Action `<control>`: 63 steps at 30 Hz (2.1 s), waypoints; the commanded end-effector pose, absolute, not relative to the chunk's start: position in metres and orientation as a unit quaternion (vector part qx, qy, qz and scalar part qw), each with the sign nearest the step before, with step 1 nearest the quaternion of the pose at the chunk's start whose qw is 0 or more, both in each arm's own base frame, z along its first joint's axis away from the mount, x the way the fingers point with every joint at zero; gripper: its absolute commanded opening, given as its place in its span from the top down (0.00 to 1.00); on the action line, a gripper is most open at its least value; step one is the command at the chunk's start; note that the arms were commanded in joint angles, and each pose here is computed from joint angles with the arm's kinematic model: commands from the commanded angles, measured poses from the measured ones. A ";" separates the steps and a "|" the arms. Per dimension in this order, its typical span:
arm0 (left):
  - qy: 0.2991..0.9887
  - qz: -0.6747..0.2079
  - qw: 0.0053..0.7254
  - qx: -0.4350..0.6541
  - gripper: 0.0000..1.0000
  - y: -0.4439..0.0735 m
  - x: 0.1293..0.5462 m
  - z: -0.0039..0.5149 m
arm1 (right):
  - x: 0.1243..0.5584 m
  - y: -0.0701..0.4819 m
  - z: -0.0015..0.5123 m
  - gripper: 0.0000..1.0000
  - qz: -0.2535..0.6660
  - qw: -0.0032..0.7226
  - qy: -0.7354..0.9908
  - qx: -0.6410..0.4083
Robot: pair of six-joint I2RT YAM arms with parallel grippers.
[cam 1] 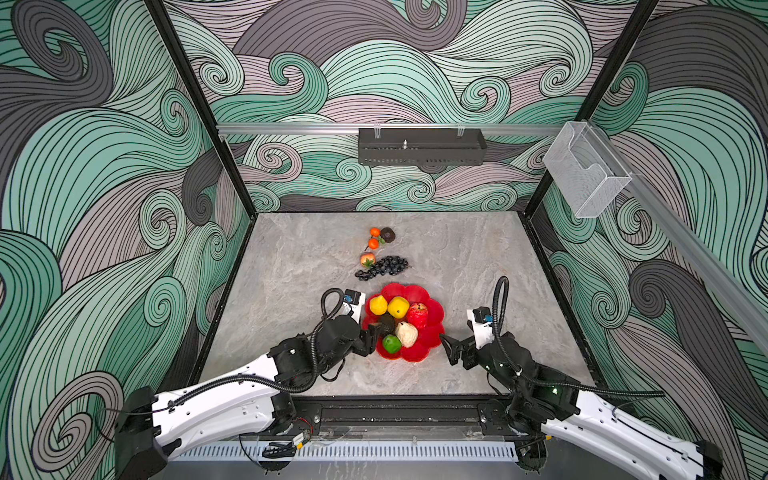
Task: Place and organize the fake fruits in the fruit bowl
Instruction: 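Open the left gripper and draw it back from the bowl, then grasp the red-orange peach beside the grapes with the left gripper and lift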
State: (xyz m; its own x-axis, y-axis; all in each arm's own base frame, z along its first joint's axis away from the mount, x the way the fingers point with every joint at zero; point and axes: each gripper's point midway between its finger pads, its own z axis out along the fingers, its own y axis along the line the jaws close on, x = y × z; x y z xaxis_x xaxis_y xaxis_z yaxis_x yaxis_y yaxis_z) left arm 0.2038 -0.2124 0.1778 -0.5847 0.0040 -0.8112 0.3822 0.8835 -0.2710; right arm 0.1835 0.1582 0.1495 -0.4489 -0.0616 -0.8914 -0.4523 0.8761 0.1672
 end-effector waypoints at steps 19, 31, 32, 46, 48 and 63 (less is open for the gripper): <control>0.950 -0.096 0.294 -0.049 0.23 -0.159 0.420 0.147 | 0.216 0.140 0.161 0.00 0.143 0.571 0.802 -0.105; 0.976 -0.096 0.190 -0.044 0.20 -0.180 0.490 0.087 | 0.220 0.146 0.155 0.00 0.154 0.562 0.807 -0.101; 0.977 -0.099 0.187 -0.042 0.20 -0.183 0.492 0.085 | 0.220 0.146 0.155 0.00 0.155 0.560 0.807 -0.100; 0.981 -0.136 0.137 -0.027 0.21 -0.208 0.503 0.042 | 0.222 0.147 0.152 0.00 0.166 0.552 0.812 -0.092; 0.981 -0.133 0.136 -0.029 0.24 -0.207 0.503 0.040 | 0.222 0.147 0.151 0.00 0.167 0.551 0.812 -0.090; 0.970 -0.141 0.186 -0.071 0.50 -0.195 0.498 0.078 | 0.225 0.150 0.147 0.00 0.165 0.546 0.816 -0.095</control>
State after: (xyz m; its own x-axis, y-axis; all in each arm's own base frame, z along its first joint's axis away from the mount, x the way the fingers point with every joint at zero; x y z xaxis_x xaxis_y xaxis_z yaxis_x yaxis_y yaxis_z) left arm 0.4944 -0.2006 0.0375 -0.9535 -0.1347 -0.2695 -0.0581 0.9599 -0.2743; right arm 0.2228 0.1477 0.1444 -0.3949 0.0082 -0.9187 -0.3328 0.9308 0.1514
